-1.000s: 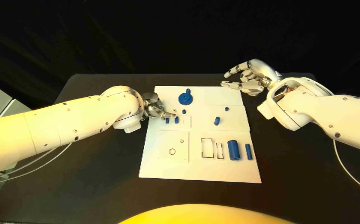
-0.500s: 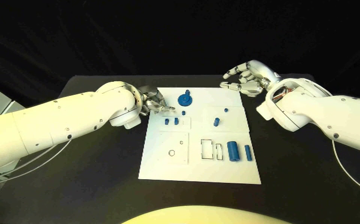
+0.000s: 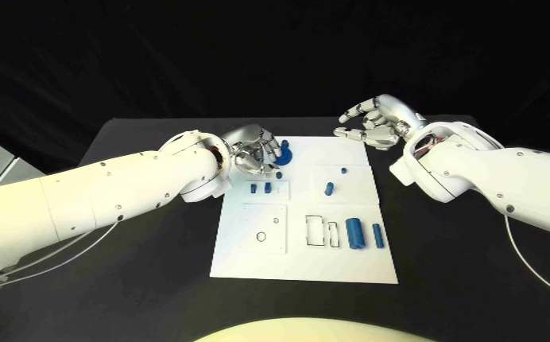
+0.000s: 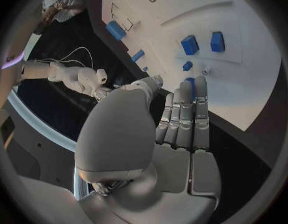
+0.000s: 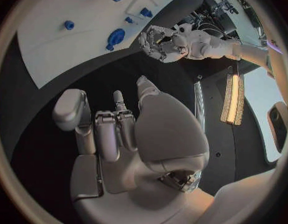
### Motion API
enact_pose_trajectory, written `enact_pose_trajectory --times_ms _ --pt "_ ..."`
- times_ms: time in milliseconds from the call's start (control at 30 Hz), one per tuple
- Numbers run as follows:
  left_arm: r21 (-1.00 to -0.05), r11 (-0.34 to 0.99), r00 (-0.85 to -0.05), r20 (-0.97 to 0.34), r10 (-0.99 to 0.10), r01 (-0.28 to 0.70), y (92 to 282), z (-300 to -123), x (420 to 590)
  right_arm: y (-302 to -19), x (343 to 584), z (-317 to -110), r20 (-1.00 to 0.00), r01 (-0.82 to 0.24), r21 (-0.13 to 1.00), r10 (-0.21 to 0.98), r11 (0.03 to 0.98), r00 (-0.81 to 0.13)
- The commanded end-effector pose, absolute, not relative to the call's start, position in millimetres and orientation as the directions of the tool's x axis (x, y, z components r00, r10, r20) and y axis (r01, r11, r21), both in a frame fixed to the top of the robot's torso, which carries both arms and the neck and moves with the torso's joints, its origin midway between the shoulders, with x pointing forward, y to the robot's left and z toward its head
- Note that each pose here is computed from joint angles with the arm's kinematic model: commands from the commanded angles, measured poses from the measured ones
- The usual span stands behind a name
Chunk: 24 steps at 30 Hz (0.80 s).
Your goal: Assemble the parts on the task board
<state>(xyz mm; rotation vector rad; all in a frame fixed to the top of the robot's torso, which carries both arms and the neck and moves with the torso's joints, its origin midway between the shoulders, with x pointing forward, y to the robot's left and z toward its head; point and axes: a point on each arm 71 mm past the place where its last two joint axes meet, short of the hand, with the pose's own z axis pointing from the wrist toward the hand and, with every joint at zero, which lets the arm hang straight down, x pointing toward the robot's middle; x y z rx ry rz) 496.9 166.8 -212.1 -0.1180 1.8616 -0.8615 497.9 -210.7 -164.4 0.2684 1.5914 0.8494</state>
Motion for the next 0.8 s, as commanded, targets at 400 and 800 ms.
enact_pose_trajectory --times_ms 400,800 --pt "-0.390 0.780 -0.375 -0.902 -0.215 0.490 148.4 -223.2 506.0 -208.3 497.5 -164.3 -0.761 -0.306 0.648 0.607 0.698 -0.227" --pt "-0.341 0.806 -0.408 -0.903 -0.137 0.483 141.4 -233.3 514.3 -206.7 497.5 -164.3 -0.761 -0.309 0.648 0.607 0.696 -0.229"
